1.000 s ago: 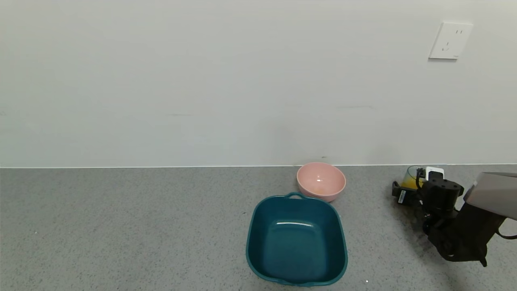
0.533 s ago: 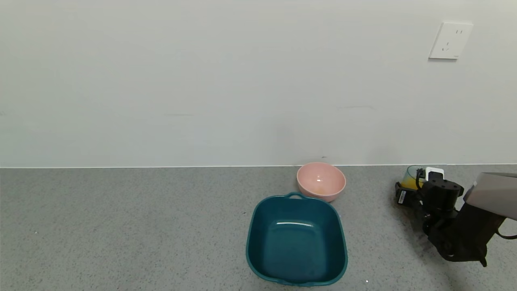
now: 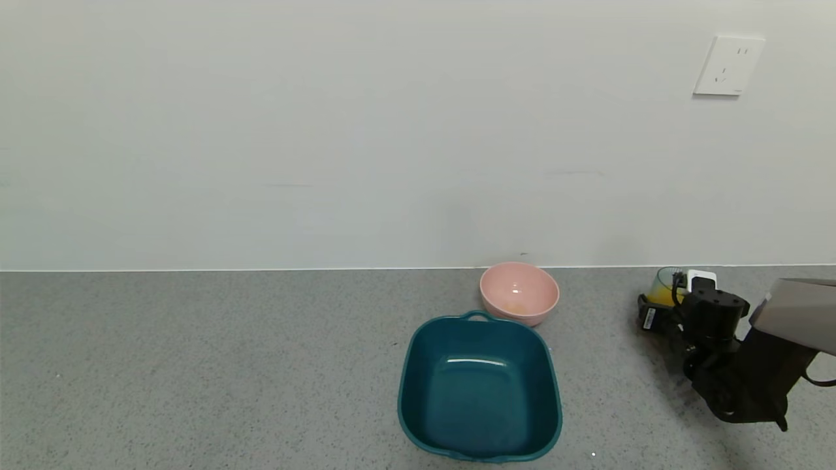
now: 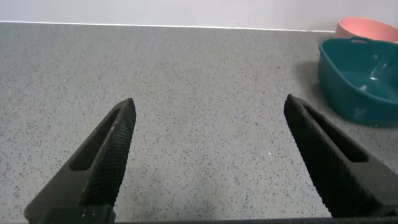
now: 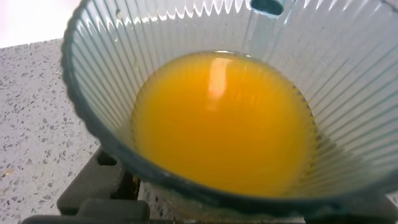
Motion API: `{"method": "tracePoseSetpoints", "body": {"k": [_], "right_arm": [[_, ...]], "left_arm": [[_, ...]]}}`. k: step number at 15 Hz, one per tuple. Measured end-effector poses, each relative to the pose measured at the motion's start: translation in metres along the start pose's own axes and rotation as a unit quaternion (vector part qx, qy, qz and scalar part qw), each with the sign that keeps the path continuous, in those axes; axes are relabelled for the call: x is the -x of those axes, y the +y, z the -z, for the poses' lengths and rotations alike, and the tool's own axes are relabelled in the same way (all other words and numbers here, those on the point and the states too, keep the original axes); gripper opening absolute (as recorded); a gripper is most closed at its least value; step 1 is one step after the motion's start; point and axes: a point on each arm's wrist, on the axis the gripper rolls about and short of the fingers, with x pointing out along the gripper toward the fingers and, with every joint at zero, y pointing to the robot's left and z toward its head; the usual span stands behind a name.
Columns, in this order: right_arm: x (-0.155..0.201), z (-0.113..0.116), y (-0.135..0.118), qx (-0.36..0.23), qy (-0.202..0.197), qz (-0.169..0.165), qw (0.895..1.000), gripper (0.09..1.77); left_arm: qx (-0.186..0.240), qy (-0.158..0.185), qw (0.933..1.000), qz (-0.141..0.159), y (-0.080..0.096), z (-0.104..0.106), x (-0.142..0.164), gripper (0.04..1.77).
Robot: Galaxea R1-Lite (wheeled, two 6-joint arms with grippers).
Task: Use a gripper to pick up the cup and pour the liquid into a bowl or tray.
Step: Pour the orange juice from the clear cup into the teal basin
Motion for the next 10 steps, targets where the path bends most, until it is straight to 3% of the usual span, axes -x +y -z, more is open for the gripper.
{"method": "tracePoseSetpoints", "body": {"k": [10], "right_arm": [[0.011, -0.020, 0.002, 0.008, -0.001, -0.007, 1.000, 1.37]], "left_arm": [[0.000, 0.000, 1.0000, 0.000, 0.000, 0.000, 0.000, 1.72]]}}
